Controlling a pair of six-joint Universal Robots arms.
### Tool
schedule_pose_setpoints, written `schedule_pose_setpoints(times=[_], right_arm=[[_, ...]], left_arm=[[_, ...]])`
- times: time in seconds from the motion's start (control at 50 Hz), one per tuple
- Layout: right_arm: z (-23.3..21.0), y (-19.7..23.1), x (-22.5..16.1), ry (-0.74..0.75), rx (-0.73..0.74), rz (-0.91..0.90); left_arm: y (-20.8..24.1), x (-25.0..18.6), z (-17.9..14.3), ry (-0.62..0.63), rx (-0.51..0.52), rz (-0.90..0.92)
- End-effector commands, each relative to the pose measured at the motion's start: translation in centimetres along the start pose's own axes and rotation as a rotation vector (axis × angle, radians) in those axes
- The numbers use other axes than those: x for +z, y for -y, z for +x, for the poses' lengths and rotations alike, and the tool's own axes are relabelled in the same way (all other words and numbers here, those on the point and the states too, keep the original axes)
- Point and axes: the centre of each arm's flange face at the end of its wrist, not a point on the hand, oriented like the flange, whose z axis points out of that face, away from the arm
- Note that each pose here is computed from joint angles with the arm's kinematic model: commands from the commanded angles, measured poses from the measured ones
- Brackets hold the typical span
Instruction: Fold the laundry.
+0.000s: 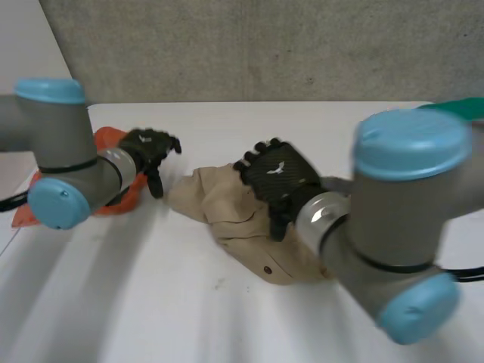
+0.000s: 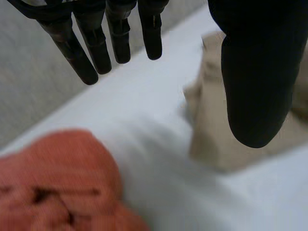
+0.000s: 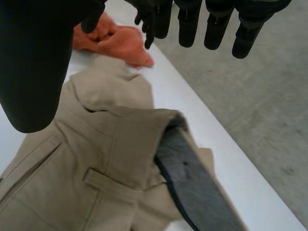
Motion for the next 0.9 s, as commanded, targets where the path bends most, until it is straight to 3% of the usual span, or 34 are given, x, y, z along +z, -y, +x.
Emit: schedule_pose_setpoints(times=[0.02,0.22,0.38,0.48,0.58,0.66,0.74,0.84,0.9], right_arm=[[-2.8,-2.8,3.4,0.013,-0.162,-0.046],[-0.5,-3.8,5.0,-0.108,-0.193,-0.073],[5.3,0.7,0.6,-0.221,-0.106,0.026],[10.1,2.5,-2.6,-0.286,-0.087,0.045],[15.1,3.2,-6.1,-0.332,-0.053,-0.03],[16.2,2.9,-7.7,-0.265,-0.009,-0.098],[15.3,2.4,-8.0,-0.15,0.035,-0.142],[15.7,0.7,-6.2,-0.133,0.056,-0.179],[16.5,-0.2,-4.0,-0.175,0.035,-0.151]], left_arm=[[-2.6,1.7,1.9,-0.044,0.019,-0.049],[-2.6,2.6,3.6,-0.001,0.055,-0.031],[0.4,1.4,3.4,0.048,0.063,0.067],[4.2,-2.5,2.1,0.059,0.046,0.156],[9.0,-9.8,1.0,0.04,0.042,0.302],[11.2,-14.4,0.9,0.021,0.067,0.392],[11.1,-16.6,1.3,-0.011,0.092,0.359],[10.0,-15.9,1.6,-0.037,0.12,0.272],[9.1,-12.8,1.4,-0.028,0.13,0.245]])
